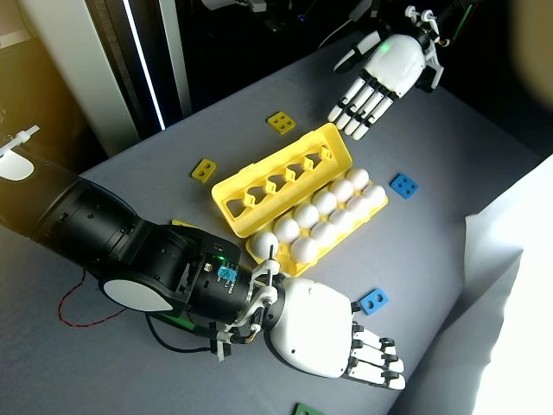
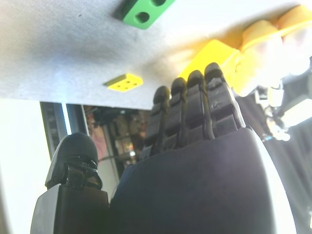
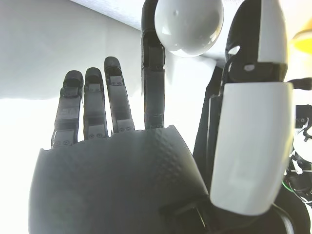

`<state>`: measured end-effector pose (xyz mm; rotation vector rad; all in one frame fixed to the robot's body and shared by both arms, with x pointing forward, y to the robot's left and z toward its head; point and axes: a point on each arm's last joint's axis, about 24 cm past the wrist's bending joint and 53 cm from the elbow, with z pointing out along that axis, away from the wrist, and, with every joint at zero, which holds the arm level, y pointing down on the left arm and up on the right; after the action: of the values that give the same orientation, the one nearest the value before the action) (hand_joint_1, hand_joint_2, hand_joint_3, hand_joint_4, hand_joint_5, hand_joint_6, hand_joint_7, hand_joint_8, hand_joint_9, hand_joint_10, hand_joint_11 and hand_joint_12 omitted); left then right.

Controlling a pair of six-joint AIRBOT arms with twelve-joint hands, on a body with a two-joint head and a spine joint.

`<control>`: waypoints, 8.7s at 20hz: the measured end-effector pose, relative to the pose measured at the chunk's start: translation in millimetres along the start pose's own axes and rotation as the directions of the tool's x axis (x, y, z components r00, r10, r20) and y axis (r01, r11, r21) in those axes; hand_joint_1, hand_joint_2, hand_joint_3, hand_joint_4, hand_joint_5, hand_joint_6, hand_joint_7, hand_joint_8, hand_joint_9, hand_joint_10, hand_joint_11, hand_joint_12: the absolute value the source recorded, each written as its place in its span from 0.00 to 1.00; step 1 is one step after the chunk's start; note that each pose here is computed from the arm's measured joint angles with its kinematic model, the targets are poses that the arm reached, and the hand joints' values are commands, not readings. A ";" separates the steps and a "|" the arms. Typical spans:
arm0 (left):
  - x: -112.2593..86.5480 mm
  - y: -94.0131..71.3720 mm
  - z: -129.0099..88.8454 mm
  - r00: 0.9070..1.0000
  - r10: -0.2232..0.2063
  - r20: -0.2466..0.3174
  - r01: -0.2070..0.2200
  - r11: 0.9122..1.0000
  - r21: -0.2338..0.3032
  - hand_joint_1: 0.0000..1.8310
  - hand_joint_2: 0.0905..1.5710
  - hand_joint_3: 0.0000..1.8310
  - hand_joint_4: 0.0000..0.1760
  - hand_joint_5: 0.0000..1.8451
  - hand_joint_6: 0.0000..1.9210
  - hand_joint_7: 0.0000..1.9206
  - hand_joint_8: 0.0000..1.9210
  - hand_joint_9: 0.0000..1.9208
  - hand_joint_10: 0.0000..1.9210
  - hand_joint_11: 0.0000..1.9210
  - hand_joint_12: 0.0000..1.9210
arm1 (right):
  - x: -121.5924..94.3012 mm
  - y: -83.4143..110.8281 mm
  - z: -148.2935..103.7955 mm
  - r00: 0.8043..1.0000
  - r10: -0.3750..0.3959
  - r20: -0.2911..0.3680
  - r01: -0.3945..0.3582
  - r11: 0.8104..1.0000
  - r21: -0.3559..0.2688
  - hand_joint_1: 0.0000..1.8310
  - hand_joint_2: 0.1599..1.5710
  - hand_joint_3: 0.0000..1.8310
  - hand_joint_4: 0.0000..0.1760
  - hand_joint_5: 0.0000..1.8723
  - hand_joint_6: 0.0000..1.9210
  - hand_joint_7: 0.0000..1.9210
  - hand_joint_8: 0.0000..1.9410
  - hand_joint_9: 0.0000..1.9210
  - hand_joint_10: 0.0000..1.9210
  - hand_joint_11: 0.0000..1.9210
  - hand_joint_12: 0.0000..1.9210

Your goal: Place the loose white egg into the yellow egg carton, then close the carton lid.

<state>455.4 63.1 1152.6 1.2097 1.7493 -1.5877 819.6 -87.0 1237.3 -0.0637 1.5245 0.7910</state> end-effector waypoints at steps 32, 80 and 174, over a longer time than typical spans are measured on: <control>-1.3 -2.3 1.9 1.000 0.002 0.002 -0.002 1.000 0.000 0.00 0.80 0.00 0.00 0.03 0.00 0.01 0.00 0.00 0.00 0.00 0.00 | -16.0 28.0 -53.1 0.979 0.130 -0.156 -0.154 0.976 -0.155 0.60 0.61 0.00 0.85 0.63 0.33 0.20 0.00 0.08 0.00 0.00 0.00; -3.0 -2.4 2.1 1.000 0.000 0.004 0.000 1.000 0.000 0.00 0.79 0.00 0.00 0.04 0.00 0.02 0.00 0.00 0.00 0.00 0.00 | 2.6 56.4 -46.0 0.973 0.140 -0.181 -0.177 0.963 -0.205 0.42 0.52 0.00 0.92 0.45 0.00 0.13 0.00 0.05 0.00 0.00 0.00; -81.8 -43.4 1.2 0.978 0.111 0.175 -0.127 0.988 0.083 0.00 0.74 0.00 0.00 0.00 0.00 0.00 0.00 0.00 0.00 0.00 0.00 | -60.5 102.5 -196.0 0.948 0.214 -0.235 -0.275 0.924 -0.266 0.21 0.59 0.00 0.00 0.05 0.00 0.05 0.00 0.04 0.00 0.00 0.12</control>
<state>458.6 41.4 1242.7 1.1619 1.4828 -1.6657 609.8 -133.8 1317.1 -0.1820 1.6133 1.2449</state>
